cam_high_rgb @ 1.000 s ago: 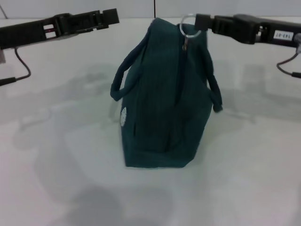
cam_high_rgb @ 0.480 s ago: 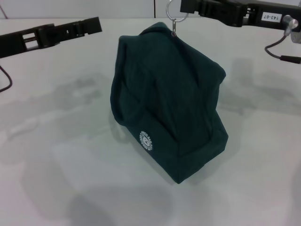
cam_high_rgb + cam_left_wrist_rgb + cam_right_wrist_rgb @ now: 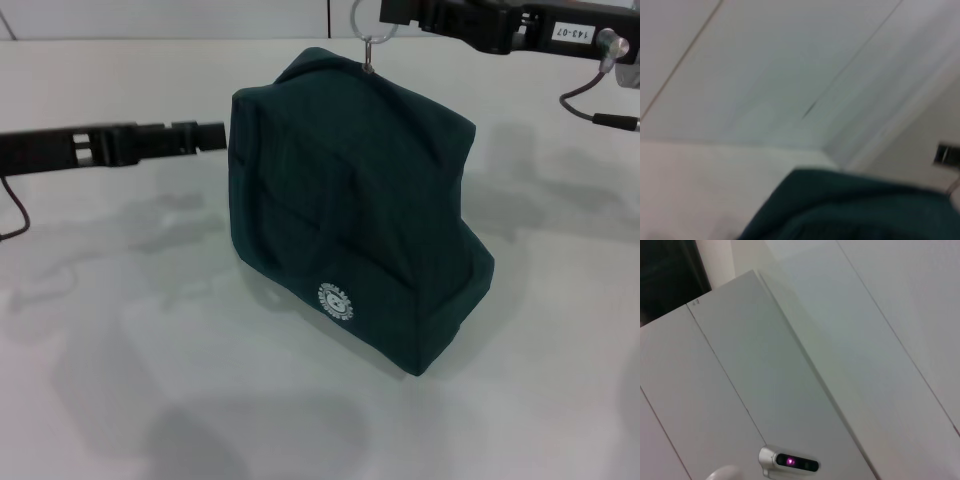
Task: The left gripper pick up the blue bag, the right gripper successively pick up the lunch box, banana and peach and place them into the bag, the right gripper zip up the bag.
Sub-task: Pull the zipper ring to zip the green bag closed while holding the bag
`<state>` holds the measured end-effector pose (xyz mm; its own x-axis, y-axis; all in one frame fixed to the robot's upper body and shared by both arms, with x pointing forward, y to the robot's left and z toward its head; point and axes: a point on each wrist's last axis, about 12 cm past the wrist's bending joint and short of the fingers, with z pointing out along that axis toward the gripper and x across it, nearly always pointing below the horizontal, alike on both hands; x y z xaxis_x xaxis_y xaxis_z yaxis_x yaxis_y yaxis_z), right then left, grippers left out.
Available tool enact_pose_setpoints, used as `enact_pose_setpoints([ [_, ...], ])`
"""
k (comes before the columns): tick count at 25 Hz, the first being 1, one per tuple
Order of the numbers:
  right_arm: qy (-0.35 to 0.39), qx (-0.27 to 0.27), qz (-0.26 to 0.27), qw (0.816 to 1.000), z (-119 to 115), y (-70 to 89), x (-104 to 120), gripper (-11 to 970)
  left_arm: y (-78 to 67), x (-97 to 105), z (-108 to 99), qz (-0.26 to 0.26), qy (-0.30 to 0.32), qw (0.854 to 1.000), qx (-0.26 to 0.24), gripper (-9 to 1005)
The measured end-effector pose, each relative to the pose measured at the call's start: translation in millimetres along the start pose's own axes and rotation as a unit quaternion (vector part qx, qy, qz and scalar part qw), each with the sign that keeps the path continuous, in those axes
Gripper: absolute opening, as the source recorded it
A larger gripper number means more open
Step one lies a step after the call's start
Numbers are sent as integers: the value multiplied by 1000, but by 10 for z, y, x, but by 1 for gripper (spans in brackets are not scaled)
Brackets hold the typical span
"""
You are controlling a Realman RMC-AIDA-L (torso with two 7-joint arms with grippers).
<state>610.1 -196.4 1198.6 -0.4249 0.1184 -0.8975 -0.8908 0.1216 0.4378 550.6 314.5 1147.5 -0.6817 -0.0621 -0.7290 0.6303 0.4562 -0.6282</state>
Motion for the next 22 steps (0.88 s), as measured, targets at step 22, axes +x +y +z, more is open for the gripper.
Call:
enact_pose_setpoints([
  [22, -35, -6, -7, 999, -165, 57, 75, 21, -65, -266, 757, 26, 67, 997, 40, 824],
])
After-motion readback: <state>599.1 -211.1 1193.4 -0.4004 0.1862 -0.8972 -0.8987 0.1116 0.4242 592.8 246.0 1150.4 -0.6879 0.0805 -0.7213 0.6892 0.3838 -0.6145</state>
